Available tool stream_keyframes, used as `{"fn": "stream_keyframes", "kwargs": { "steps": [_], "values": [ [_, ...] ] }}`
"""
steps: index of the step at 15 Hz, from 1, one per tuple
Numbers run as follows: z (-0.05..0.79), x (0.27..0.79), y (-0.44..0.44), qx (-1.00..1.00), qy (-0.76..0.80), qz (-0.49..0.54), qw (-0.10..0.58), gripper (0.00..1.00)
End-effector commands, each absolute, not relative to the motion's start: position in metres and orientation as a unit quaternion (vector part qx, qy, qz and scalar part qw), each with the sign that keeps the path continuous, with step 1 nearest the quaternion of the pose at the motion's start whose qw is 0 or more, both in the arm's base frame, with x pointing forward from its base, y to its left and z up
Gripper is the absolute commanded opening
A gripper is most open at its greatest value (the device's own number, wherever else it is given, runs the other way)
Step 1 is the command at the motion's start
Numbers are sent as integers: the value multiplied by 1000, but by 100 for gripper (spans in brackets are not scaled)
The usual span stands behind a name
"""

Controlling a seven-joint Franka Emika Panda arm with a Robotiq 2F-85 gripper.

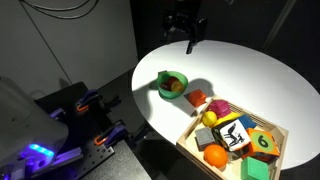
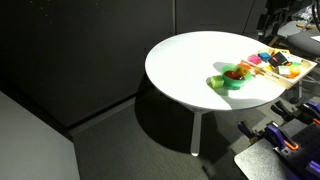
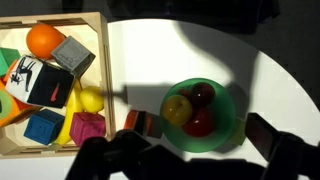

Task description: Pick up the square plush toy from the table and put it in the box

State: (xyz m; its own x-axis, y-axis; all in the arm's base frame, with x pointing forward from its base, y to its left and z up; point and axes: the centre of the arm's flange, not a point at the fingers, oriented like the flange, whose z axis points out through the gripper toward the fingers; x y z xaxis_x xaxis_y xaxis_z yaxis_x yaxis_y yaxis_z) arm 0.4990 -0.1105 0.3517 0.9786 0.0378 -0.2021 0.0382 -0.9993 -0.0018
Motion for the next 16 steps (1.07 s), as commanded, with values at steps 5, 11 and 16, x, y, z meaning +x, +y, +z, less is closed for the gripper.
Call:
{"fn": "stream_keyframes", "kwargs": {
  "steps": [5,11,16],
  "values": [
    [401,454,-73,988,19,-149,14,100],
    [419,424,-68,993,57,-101,17,100],
    [422,431,-67,995,59,-80,14,100]
  ]
}}
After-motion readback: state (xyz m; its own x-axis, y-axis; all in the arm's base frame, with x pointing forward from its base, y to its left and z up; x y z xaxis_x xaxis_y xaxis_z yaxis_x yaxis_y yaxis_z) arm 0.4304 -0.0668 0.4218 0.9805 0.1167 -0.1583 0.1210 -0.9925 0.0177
